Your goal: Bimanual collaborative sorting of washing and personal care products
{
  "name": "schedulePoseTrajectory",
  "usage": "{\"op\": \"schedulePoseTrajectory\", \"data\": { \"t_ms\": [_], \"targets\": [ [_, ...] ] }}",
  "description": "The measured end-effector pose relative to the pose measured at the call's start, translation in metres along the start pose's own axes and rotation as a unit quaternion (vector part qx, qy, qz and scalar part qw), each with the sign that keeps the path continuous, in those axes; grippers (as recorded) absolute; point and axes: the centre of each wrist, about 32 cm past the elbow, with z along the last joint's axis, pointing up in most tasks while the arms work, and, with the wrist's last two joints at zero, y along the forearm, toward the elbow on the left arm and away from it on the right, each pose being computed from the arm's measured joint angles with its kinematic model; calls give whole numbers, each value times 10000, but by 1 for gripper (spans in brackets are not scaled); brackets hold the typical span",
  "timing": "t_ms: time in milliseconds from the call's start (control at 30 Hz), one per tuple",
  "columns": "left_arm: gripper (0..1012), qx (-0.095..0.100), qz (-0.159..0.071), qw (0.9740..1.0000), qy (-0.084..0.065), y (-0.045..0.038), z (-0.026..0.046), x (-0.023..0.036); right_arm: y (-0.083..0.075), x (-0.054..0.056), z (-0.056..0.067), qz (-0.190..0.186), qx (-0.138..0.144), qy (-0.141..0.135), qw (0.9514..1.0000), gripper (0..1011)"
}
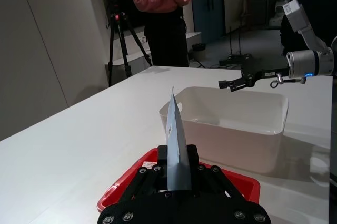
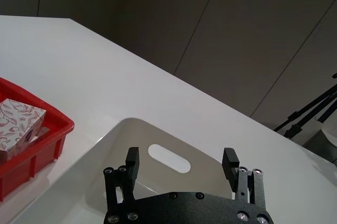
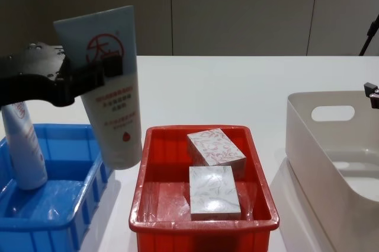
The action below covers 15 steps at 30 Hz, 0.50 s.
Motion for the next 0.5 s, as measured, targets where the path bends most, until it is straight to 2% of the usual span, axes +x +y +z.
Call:
{"op": "schedulePoseTrajectory", "data": {
  "t_ms": [300, 500],
  "targets": [
    [204, -97, -325, 9994, 27, -114, 2, -24, 0, 0, 0, 0, 0, 0, 10000, 1001],
    [205, -127, -534, 9985, 45, -148, 8, -44, 0, 0, 0, 0, 0, 0, 10000, 1001]
  ]
}}
